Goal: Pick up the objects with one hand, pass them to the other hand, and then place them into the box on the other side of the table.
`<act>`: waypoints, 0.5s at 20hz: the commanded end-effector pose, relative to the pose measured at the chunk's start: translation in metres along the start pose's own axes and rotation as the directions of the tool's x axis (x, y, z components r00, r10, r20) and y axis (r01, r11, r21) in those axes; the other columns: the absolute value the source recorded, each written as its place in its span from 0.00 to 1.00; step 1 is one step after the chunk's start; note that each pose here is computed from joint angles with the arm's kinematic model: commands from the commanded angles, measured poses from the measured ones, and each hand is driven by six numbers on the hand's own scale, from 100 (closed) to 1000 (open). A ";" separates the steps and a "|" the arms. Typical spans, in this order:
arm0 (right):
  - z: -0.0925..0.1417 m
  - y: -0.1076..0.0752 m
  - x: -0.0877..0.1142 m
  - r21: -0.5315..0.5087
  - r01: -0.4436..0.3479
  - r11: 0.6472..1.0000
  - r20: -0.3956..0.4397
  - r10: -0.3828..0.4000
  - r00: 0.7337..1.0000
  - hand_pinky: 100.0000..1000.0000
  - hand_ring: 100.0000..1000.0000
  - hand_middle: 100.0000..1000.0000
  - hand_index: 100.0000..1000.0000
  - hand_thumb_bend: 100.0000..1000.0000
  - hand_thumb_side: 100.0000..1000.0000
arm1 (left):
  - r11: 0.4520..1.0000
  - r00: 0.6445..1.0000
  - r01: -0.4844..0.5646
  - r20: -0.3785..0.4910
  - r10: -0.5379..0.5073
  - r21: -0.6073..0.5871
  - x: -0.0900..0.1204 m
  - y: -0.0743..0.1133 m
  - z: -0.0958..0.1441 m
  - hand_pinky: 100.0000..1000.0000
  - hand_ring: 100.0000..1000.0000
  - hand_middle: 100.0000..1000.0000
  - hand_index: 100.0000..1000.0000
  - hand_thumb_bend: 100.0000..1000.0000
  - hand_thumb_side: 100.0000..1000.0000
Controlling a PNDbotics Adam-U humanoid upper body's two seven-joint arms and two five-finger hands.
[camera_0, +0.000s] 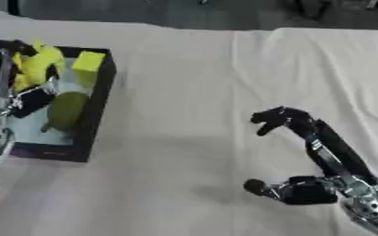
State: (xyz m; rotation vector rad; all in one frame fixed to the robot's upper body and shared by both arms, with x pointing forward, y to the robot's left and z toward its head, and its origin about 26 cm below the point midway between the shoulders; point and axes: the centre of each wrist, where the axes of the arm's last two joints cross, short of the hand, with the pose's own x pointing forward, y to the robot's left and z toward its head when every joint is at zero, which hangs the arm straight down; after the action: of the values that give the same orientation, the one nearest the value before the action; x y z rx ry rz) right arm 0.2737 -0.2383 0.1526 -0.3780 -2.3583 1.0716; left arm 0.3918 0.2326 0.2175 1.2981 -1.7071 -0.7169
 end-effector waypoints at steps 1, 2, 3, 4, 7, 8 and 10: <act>-0.004 -0.006 0.003 -0.007 -0.010 1.000 0.030 0.010 0.999 0.63 0.57 0.69 0.83 0.66 0.00 | 0.994 0.997 0.080 -0.007 -0.081 -0.069 -0.004 0.008 -0.005 0.94 1.00 0.77 0.81 0.38 0.19; -0.004 -0.006 0.003 -0.007 -0.009 1.000 0.032 0.009 0.999 0.63 0.57 0.69 0.83 0.66 0.00 | 0.991 0.995 0.097 -0.005 -0.097 -0.093 -0.004 0.009 -0.005 0.96 1.00 0.78 0.82 0.43 0.29; -0.003 -0.005 0.003 -0.007 -0.008 1.000 0.032 0.008 0.999 0.63 0.57 0.69 0.83 0.66 0.00 | 0.988 0.994 0.111 -0.004 -0.112 -0.108 -0.003 0.010 -0.005 0.98 1.00 0.78 0.83 0.54 0.39; -0.002 -0.005 0.003 -0.006 -0.008 1.000 0.031 0.008 0.999 0.63 0.57 0.69 0.83 0.66 0.00 | 0.986 0.992 0.123 -0.004 -0.125 -0.115 -0.003 0.012 -0.005 0.99 1.00 0.78 0.83 0.61 0.44; -0.001 -0.003 0.003 -0.005 -0.007 1.000 0.032 0.007 0.999 0.63 0.57 0.69 0.83 0.66 0.00 | 0.984 0.990 0.141 -0.010 -0.143 -0.109 0.000 0.016 -0.005 1.00 1.00 0.79 0.84 0.67 0.49; -0.001 -0.003 0.003 -0.006 -0.007 1.000 0.033 0.007 0.999 0.63 0.57 0.69 0.83 0.66 0.00 | 0.985 0.990 0.141 -0.013 -0.143 -0.101 0.001 0.017 -0.005 1.00 1.00 0.79 0.84 0.67 0.49; 0.000 -0.002 0.003 -0.007 -0.006 1.000 0.033 0.006 0.999 0.63 0.57 0.69 0.83 0.66 0.00 | 0.988 0.990 0.135 -0.020 -0.137 -0.077 0.003 0.020 -0.005 1.00 1.00 0.79 0.83 0.64 0.50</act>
State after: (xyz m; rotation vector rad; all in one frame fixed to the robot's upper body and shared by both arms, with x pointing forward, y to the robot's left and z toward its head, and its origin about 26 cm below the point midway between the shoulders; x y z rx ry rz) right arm 0.2724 -0.2380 0.1498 -0.3646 -2.3709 1.0695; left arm 0.3894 0.2339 0.2232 1.3338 -1.5422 -0.8626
